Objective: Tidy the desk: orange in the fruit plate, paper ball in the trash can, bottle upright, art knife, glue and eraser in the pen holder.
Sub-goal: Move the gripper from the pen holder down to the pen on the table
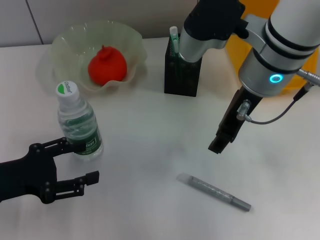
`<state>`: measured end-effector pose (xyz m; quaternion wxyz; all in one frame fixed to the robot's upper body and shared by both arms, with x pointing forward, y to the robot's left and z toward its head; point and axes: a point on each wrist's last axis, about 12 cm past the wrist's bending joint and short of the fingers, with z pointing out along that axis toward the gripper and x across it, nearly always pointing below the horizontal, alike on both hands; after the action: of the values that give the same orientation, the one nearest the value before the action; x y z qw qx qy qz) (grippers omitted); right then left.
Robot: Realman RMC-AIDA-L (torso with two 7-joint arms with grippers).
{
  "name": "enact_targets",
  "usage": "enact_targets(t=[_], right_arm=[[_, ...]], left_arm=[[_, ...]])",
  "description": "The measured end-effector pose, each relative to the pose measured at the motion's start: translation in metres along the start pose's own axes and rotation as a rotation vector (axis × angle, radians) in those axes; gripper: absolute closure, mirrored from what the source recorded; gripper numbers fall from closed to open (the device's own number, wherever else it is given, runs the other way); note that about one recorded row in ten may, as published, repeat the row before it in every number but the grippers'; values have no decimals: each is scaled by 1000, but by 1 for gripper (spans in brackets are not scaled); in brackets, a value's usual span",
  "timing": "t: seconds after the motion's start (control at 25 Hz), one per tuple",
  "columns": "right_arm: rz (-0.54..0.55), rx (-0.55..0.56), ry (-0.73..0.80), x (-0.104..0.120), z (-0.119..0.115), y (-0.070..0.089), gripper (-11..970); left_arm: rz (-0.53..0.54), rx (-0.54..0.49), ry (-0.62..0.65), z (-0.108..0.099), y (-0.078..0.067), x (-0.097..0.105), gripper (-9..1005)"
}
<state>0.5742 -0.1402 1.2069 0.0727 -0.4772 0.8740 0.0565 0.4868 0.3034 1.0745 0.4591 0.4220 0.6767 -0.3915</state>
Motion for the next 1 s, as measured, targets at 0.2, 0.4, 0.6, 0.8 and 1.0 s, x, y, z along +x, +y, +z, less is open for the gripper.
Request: enact_targets(t=[0.2, 0.4, 0.6, 0.8, 1.0], right_arm=[[2, -39, 26, 3, 8, 3, 361], [-20, -74, 57, 2, 20, 10, 374], [-45, -93, 58, -4, 33, 18, 387], [-51, -107, 59, -12, 46, 23, 399], [-63, -112, 89, -19, 59, 27, 412]], left_arm=[[4, 1, 0, 0, 0, 0, 194], [8, 2, -1, 0, 0, -1, 194], [10, 1, -1, 0, -1, 0, 194], [9, 3, -2, -1, -1, 1, 194], [9, 4, -2, -1, -2, 1, 194]])
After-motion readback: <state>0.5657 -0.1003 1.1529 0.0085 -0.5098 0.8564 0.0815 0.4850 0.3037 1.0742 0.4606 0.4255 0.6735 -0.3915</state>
